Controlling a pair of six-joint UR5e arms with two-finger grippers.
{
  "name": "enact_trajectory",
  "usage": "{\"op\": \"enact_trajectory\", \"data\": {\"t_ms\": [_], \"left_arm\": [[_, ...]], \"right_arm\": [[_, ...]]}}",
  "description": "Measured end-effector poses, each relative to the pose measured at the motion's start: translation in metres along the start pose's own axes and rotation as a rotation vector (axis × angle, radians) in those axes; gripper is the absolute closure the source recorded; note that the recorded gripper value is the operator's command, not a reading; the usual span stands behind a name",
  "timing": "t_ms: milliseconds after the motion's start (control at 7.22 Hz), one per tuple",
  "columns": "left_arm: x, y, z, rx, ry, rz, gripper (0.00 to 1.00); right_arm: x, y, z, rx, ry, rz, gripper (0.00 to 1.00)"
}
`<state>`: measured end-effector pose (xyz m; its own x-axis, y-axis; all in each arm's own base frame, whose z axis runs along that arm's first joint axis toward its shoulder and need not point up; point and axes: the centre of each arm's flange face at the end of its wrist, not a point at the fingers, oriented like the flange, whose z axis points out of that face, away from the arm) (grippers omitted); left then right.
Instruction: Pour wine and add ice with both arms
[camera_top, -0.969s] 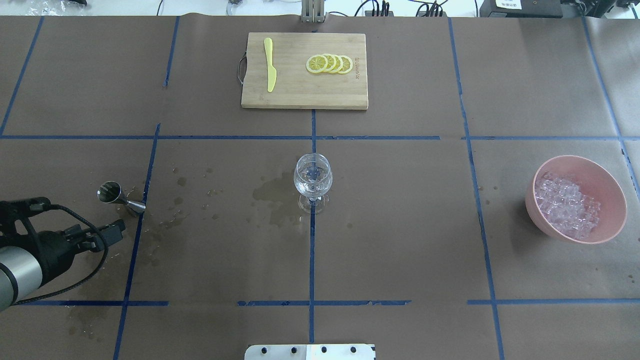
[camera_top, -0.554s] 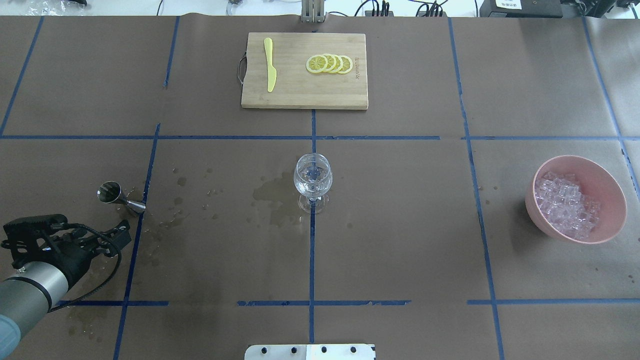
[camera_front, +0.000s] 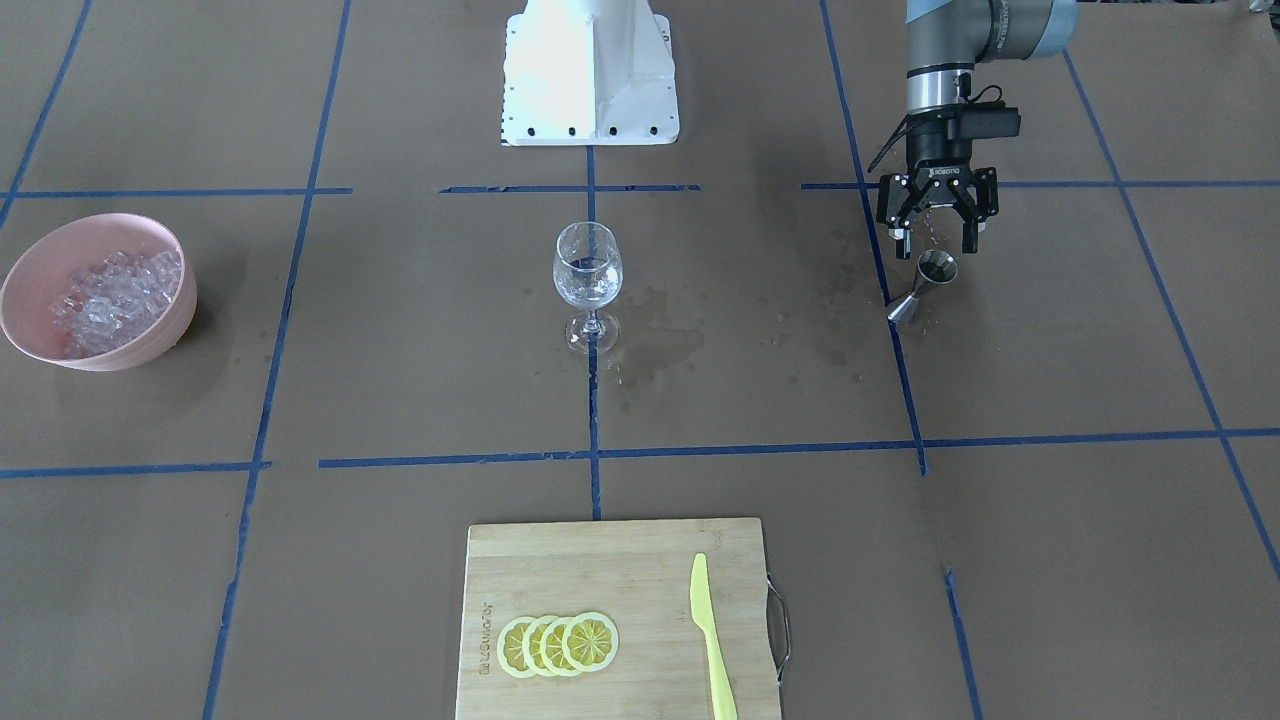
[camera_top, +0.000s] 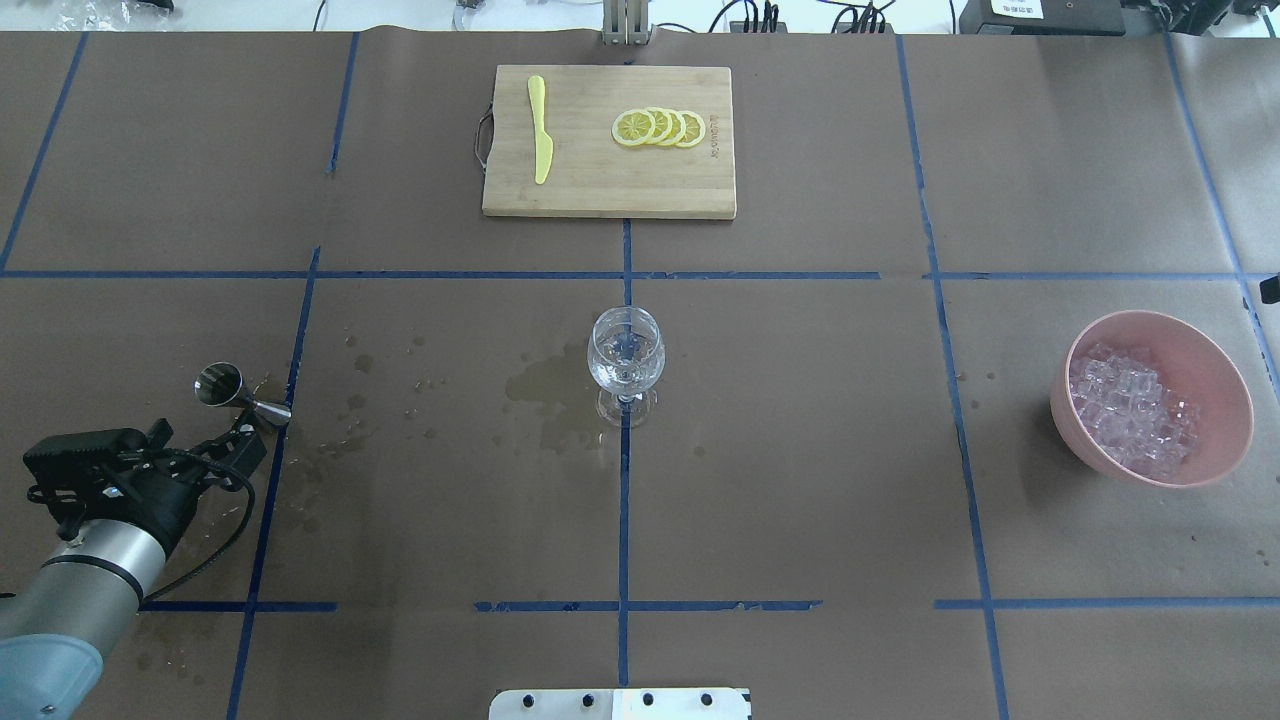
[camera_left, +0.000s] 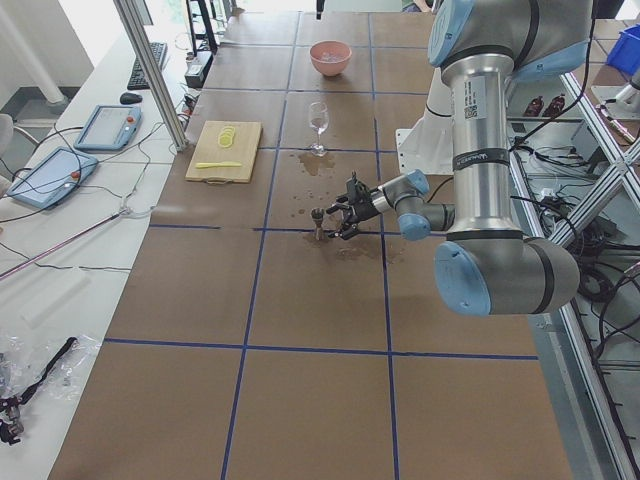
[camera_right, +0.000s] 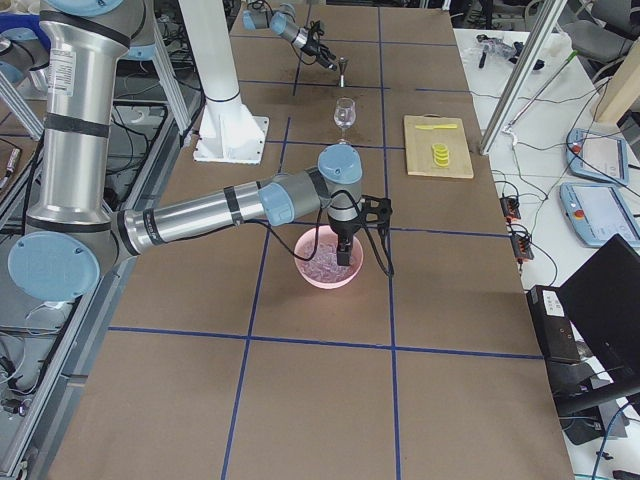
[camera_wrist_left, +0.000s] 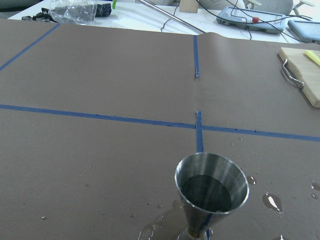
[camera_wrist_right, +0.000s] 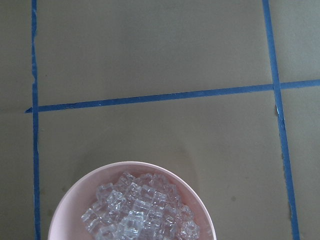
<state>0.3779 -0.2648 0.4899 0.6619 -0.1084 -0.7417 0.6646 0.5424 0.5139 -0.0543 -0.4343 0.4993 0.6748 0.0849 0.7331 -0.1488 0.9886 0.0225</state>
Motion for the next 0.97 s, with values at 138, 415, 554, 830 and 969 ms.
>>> {"op": "enact_trajectory", "data": {"t_ms": [138, 415, 554, 830, 969], "left_arm": [[0.006, 0.01, 0.011, 0.041, -0.004, -0.004, 0.02], [0.022, 0.025, 0.029, 0.132, -0.006, -0.004, 0.06], [0.026, 0.026, 0.033, 0.179, -0.006, -0.001, 0.07], [0.017, 0.032, 0.042, 0.243, -0.021, 0.027, 0.07], [0.013, 0.036, 0.046, 0.254, -0.028, 0.041, 0.08]], "right_arm": [[-0.011, 0.005, 0.01, 0.002, 0.004, -0.006, 0.0], [-0.029, 0.011, 0.025, 0.002, 0.007, -0.01, 0.0], [-0.033, 0.013, 0.028, -0.001, 0.007, -0.012, 0.0], [-0.035, 0.014, 0.03, -0.003, 0.003, -0.017, 0.0], [-0.036, 0.015, 0.03, -0.005, 0.001, -0.018, 0.0]]}}
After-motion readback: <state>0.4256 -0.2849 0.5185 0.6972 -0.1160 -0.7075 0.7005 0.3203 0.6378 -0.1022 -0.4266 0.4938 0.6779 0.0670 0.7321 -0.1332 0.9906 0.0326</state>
